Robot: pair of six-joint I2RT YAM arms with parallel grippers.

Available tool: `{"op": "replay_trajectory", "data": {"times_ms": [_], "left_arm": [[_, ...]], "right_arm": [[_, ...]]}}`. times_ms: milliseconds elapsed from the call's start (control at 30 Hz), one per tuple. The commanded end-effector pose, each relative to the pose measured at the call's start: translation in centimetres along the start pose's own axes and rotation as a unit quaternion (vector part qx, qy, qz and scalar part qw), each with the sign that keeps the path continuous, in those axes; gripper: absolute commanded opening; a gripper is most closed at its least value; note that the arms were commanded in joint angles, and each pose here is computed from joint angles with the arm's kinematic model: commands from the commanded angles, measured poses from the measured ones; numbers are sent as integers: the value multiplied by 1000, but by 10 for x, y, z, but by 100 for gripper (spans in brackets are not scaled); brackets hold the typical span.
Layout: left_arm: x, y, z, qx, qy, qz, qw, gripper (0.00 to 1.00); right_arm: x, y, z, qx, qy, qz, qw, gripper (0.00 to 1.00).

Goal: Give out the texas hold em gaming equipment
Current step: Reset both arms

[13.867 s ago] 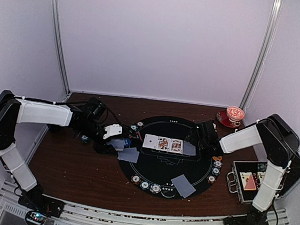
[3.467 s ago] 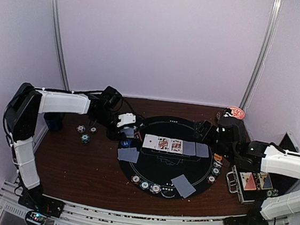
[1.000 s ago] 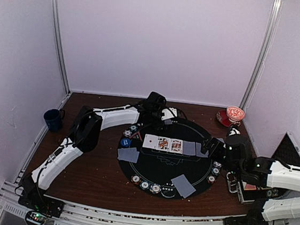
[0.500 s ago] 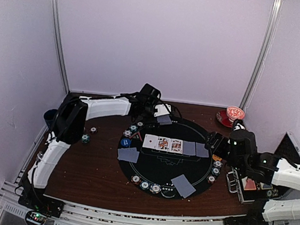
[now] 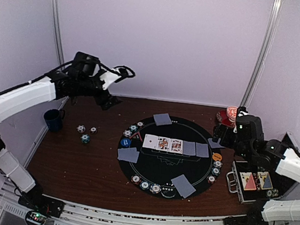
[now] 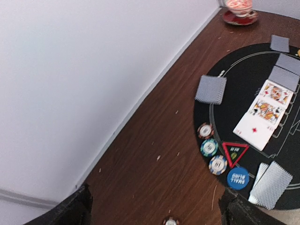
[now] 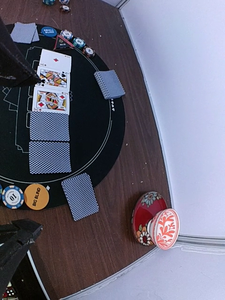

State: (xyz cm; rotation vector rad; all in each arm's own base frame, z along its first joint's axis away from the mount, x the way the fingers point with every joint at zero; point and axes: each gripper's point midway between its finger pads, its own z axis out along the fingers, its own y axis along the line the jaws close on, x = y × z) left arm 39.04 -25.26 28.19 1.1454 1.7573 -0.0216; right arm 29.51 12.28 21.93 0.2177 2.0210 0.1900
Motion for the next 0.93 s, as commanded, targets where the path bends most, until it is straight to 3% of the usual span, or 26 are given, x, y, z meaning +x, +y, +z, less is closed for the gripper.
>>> {"op": "replay_trajectory", "data": {"times_ms": [0, 200, 400, 667, 900], "left_arm": [[70, 25, -34, -16, 1, -100, 995, 98], [133, 8, -60, -32, -10, -130, 991, 98], [175, 5, -73, -73, 26, -147, 986, 98], [153, -8, -113, -89, -51, -115, 988, 98], [149, -9, -116, -87, -59, -115, 988, 98]], "right_arm": [[4, -16, -1, 28, -9, -40, 999, 100], [6, -28, -9, 32, -27, -36, 998, 100], [11, -26, -12, 6, -31, -25, 999, 100], [13, -27, -17, -9, -39, -11, 999, 100], [8, -32, -23, -13, -61, 2, 998, 100]]}}
